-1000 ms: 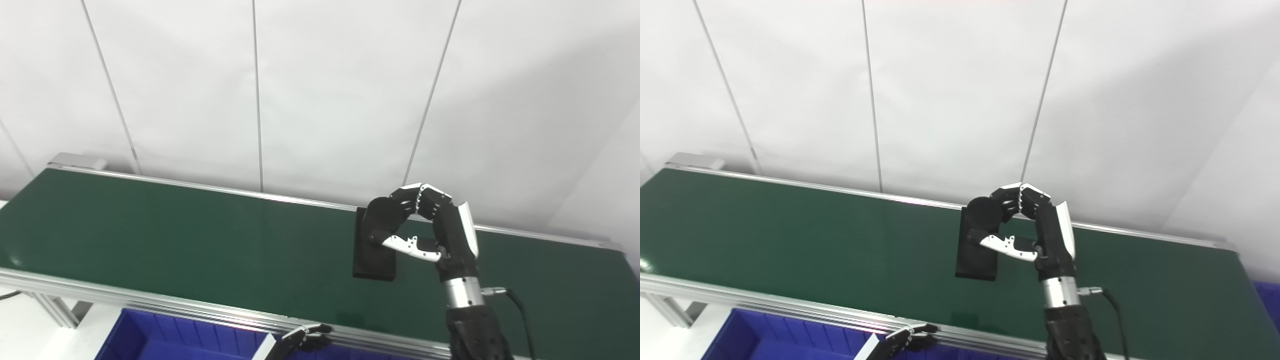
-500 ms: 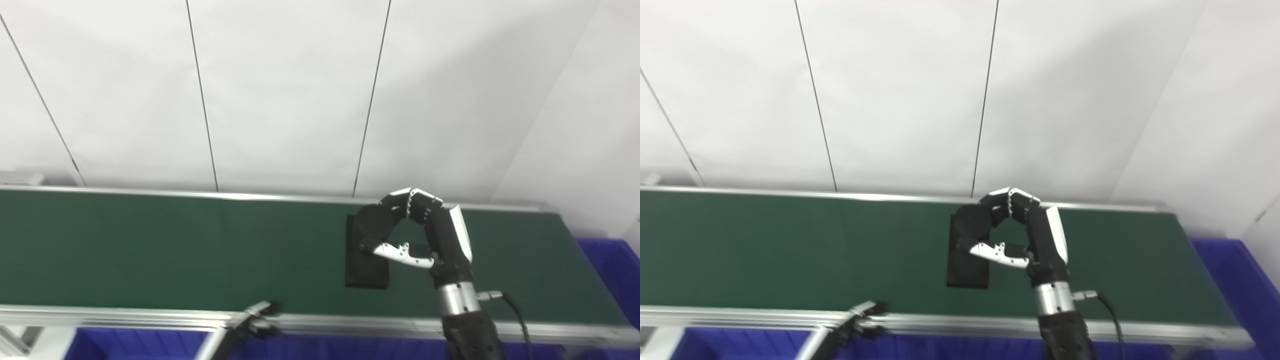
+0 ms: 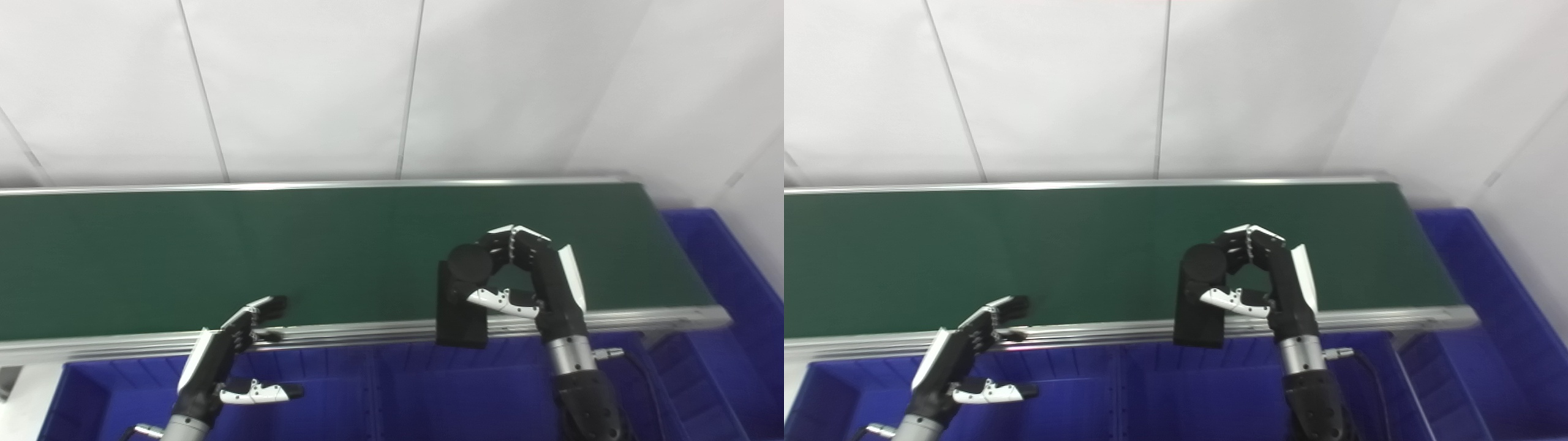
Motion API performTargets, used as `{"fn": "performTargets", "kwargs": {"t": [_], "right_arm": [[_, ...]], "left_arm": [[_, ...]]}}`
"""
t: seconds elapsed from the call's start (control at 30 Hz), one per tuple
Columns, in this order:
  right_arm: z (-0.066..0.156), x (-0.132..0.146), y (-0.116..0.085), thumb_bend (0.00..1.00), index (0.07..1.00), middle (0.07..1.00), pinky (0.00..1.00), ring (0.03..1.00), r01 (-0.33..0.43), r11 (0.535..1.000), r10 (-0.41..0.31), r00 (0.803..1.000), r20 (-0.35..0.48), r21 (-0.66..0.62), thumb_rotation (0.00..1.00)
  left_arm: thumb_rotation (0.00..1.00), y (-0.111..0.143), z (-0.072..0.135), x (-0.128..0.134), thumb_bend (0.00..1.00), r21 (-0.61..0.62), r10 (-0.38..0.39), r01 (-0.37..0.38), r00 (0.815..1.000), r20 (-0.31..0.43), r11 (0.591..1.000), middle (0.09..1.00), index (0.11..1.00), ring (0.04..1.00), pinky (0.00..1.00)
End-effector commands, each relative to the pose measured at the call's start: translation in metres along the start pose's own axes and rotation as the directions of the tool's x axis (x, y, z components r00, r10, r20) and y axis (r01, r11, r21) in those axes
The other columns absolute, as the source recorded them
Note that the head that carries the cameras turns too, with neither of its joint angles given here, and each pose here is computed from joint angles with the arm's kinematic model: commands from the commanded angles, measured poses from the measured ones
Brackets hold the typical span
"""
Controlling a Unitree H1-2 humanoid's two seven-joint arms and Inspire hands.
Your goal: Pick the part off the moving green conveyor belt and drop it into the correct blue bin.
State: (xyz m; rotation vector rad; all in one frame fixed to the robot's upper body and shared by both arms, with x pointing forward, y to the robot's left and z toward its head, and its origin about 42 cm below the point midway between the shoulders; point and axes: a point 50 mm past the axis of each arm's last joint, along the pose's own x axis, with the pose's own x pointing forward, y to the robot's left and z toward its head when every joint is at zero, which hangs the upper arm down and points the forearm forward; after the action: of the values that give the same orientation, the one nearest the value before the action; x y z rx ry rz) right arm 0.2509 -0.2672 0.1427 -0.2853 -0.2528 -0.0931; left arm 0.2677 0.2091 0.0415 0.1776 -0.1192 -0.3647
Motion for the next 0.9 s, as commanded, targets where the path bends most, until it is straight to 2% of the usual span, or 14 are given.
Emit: {"fn": "performTargets", "kwargs": {"t": [0.0,0.17,0.47,0.87], "right_arm": [[0.01,0.0,-0.007,0.52,0.503,0.482,0.36,0.434,0.037,0.999,-0.038,0.999,0.022,0.017,0.0],[0.006,-0.012,-0.014,0.52,0.502,0.481,0.37,0.434,0.053,0.998,-0.053,0.998,-0.023,0.028,0.0],[-0.011,-0.042,-0.027,0.52,0.504,0.481,0.35,0.431,0.085,0.995,-0.09,0.992,-0.088,-0.059,0.0],[-0.035,-0.074,-0.035,0.52,0.496,0.473,0.37,0.443,0.129,0.985,-0.15,0.968,-0.204,-0.111,0.0]], "left_arm": [[0.14,0.008,0.012,0.004,0.97,0.004,0.006,-0.006,0.997,0.075,1.0,0.812,0.797,0.813,0.75],[0.13,0.013,0.017,0.004,0.96,0.002,0.008,-0.008,0.995,0.095,1.0,0.809,0.802,0.808,0.76],[0.15,0.023,0.022,0.006,0.97,0.005,0.013,-0.014,0.993,0.114,1.0,0.817,0.806,0.806,0.75],[0.19,0.037,0.026,0.006,0.99,0.014,0.018,-0.02,0.992,0.127,1.0,0.81,0.81,0.803,0.74]]}}
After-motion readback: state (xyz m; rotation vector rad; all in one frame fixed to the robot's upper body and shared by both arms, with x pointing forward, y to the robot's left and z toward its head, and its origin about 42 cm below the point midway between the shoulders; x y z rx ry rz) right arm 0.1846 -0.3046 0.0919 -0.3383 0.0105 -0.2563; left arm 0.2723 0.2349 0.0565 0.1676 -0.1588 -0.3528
